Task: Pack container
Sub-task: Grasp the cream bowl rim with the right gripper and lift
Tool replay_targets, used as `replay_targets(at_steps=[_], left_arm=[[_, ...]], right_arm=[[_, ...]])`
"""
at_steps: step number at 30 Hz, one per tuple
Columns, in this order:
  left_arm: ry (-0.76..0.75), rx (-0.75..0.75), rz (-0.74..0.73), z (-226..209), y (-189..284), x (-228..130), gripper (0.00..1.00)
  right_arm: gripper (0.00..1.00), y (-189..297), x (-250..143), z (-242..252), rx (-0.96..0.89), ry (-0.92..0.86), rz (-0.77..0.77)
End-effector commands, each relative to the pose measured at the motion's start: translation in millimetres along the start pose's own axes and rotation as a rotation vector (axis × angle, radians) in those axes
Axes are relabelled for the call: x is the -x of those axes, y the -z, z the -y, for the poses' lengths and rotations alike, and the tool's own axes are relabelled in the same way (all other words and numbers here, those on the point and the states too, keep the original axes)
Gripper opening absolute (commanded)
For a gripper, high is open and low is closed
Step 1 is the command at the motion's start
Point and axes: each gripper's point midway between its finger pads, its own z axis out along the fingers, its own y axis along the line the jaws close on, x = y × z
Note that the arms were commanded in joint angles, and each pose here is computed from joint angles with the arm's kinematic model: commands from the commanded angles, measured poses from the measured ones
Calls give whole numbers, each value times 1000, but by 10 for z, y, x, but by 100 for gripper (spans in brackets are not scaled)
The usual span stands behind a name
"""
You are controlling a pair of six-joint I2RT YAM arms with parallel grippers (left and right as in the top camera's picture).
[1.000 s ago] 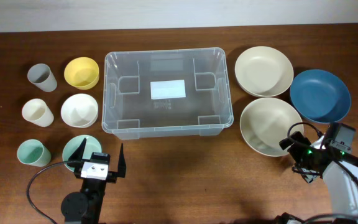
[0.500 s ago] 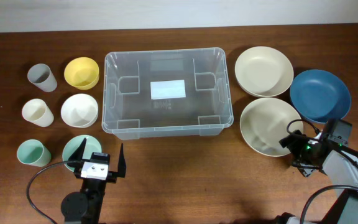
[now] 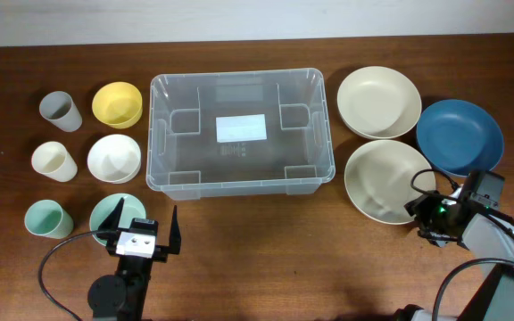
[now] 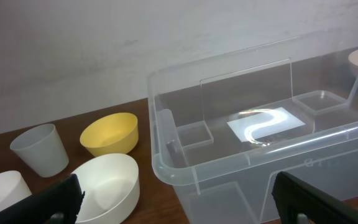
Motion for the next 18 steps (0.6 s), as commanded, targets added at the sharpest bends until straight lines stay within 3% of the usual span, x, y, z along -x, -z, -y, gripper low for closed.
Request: replay_targets(at_steps=[1, 11, 18], left_arm=[[-9, 6, -3, -13, 2, -17, 100], [-9, 6, -3, -13, 2, -17, 100], [-9, 6, -3, -12, 2, -17, 100]], right_arm=[[49, -55, -68, 57, -6, -5, -23], [7, -55, -88, 67, -10, -7, -31], [4, -53, -129, 88, -19, -20, -47]])
